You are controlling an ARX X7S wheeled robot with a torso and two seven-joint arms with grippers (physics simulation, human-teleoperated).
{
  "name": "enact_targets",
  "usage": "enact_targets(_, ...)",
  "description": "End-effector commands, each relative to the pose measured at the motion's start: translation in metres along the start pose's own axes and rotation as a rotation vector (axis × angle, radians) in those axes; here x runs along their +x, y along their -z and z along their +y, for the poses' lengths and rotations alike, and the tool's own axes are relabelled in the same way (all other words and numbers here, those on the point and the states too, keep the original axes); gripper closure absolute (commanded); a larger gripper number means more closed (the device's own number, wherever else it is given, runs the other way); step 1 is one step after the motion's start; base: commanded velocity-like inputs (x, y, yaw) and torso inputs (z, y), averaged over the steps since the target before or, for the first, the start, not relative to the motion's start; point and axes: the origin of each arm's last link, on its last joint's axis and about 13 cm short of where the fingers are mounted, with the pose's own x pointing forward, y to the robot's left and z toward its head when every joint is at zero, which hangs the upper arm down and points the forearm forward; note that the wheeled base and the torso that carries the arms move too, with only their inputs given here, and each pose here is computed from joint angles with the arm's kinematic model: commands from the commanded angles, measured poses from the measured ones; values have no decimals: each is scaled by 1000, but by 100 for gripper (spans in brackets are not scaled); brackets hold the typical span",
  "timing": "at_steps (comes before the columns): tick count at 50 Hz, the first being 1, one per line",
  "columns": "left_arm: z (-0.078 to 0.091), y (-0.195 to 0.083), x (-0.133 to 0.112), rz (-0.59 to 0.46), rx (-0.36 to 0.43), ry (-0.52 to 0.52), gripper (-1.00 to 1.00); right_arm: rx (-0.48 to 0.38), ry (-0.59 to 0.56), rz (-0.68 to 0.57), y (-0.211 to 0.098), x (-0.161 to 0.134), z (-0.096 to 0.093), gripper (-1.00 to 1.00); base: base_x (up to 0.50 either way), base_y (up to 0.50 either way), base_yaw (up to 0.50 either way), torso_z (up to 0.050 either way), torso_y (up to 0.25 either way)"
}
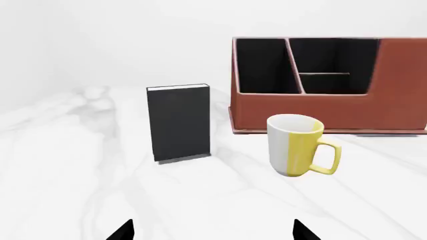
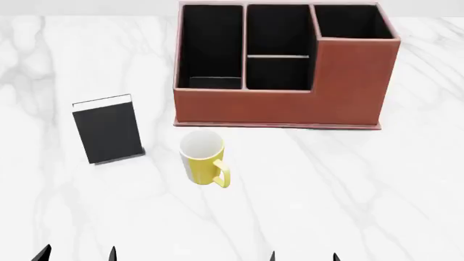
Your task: Pick up the yellow and white mug and place it to the right of the caddy.
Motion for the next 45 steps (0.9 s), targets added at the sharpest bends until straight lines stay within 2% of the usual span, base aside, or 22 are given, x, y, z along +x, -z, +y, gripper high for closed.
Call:
enact_targets(1,0,0,0,1,0,-1,-100,-6,-3,0,0,-1,1,-100,0,0,0,0,0)
enact_targets(11,0,0,0,1,-3,0,-100,-8,-5,1,0,-2,0,-100,0,0,0,0,0)
enact_targets(18,2,-2,-1,-19,-40,-1,-100,-8,-6,1,1,-3,0,-100,0,0,0,0,0)
enact_targets(26,0,0,0,4,-5,-9,-100,-3,-5,3,1,-2,0,-100,0,0,0,0,0)
enact_targets(45,0,-1,-1,-14,-23,1,-100,17,-7,57,1,0,2,-100,0,0,0,0,0)
